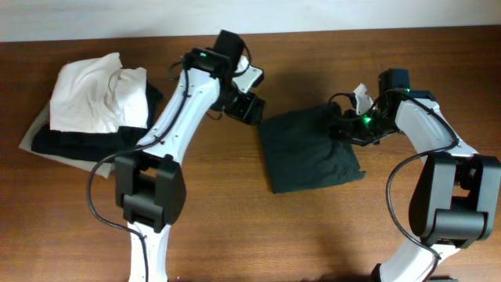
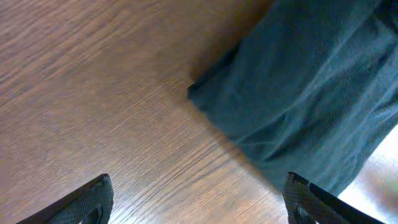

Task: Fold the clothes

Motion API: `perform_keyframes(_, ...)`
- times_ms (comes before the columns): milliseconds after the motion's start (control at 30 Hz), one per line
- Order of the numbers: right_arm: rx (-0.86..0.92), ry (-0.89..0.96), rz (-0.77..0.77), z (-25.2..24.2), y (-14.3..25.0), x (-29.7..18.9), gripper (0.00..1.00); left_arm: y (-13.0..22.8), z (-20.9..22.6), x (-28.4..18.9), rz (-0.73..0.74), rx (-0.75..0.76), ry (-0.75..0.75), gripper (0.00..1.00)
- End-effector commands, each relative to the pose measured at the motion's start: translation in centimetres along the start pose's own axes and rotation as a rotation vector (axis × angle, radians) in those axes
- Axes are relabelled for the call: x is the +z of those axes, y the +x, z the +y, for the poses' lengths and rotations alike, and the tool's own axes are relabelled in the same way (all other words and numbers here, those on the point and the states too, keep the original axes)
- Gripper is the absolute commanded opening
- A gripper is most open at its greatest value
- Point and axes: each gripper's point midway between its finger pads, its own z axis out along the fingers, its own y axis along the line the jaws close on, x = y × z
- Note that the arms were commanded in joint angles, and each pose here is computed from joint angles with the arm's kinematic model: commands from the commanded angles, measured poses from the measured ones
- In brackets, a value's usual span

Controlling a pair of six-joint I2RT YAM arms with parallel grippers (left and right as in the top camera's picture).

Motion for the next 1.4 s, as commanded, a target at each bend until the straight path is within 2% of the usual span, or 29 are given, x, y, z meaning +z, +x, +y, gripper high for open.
perform_keyframes(0,-0.07,0.005,-0.058,0.7,-1.5,-0.6,0.04,1.3,-0.3,3.9,0.087,0.016,0.034,0.87)
perform_keyframes(67,0.074,0.112,-0.088,-1.8,-2.0,-1.1,0.04,1.7,-0.1,4.8,0.108,0.01,0.037,0.83)
perform_keyframes(133,0.312,0.208,-0.09,-4.6,-1.2,-1.9,0.04,1.6,0.0,4.9,0.106,0.01,0.037,0.84)
perform_keyframes(167,0.348,0.208,-0.081,-4.8,-0.9,-2.1,0.05,1.5,0.0,5.0,0.102,0.011,0.037,0.84)
perform_keyframes(200,0.383,0.21,-0.06,-4.8,-0.2,-2.0,0.19,1.3,0.0,5.0,0.097,0.013,0.036,0.84)
perform_keyframes(233,0.394,0.214,-0.038,-4.7,0.3,-2.0,0.21,1.2,0.0,5.0,0.091,0.015,0.036,0.84)
perform_keyframes(267,0.406,0.219,-0.012,-4.7,1.0,-2.0,0.3,1.1,0.0,5.0,0.085,0.017,0.035,0.84)
perform_keyframes(300,0.412,0.22,-0.004,-4.7,1.2,-2.0,0.34,0.9,-0.2,5.0,0.08,0.019,0.042,0.84)
perform_keyframes(367,0.367,0.213,-0.011,-4.4,1.1,-2.4,0.37,0.5,-0.9,5.0,0.061,0.021,0.088,0.84)
perform_keyframes(467,0.172,0.089,-0.027,-1.3,0.8,-3.8,0.36,-0.1,-1.6,5.1,0.03,0.07,0.133,0.84)
perform_keyframes(567,0.135,0.065,-0.006,0.7,2.7,-6.1,0.37,0.1,-1.5,6.7,0.044,0.095,0.147,0.8)
perform_keyframes(633,0.166,0.067,0.049,1.0,4.3,-6.5,0.41,0.1,-2.4,8.0,0.043,0.09,0.228,0.7)
perform_keyframes(700,0.18,0.067,0.089,1.0,5.4,-5.8,0.41,-0.3,-2.8,9.2,0.028,0.09,0.273,0.49)
perform_keyframes(733,0.173,0.068,0.113,1.1,6.0,-5.1,0.41,-0.4,-2.9,9.9,0.023,0.09,0.289,0.32)
perform_keyframes(767,0.165,0.067,0.123,1.3,6.3,-4.6,0.41,-0.5,-2.7,10.2,0.016,0.093,0.287,0.2)
perform_keyframes(800,0.141,0.067,0.14,1.6,6.9,-3.5,0.41,-1.2,-2.6,10.4,-0.012,0.105,0.281,0.0)
perform_keyframes(933,0.135,0.069,0.185,2.8,9.0,0.1,0.41,-3.3,-1.2,10.2,-0.102,0.117,0.254,0.0)
perform_keyframes(967,0.119,0.064,0.184,3.5,9.5,1.6,0.44,-3.2,-1.2,10.1,-0.1,0.11,0.264,0.0)
perform_keyframes(1000,0.122,0.063,0.181,4.0,9.8,2.5,0.54,-3.1,-1.3,10.1,-0.094,0.108,0.265,0.0)
perform_keyframes(1067,0.114,0.056,0.164,4.9,10.0,4.0,0.57,-3.0,-1.5,10.2,-0.087,0.11,0.268,0.0)
perform_keyframes(1100,0.124,0.05,0.147,5.6,10.2,5.1,0.46,-2.8,-1.7,10.2,-0.08,0.109,0.27,0.0)
perform_keyframes(1133,0.152,0.052,0.125,5.8,10.2,6.0,0.25,-2.6,-1.7,10.2,-0.073,0.107,0.272,0.0)
perform_keyframes(1167,0.192,0.057,0.113,5.7,10.3,6.7,0.12,-2.6,-1.7,10.2,-0.07,0.105,0.272,0.0)
perform_keyframes(1200,0.244,0.069,0.108,5.4,10.6,7.3,0.07,-2.5,-1.7,10.2,-0.069,0.105,0.272,0.0)
perform_keyframes(1300,0.409,0.13,0.134,3.1,12.9,8.5,0.04,-2.4,-1.7,10.2,-0.062,0.102,0.273,0.0)
perform_keyframes(1367,0.458,0.148,0.163,2.1,13.7,8.0,0.04,-2.8,-1.2,9.8,-0.081,0.1,0.266,0.0)
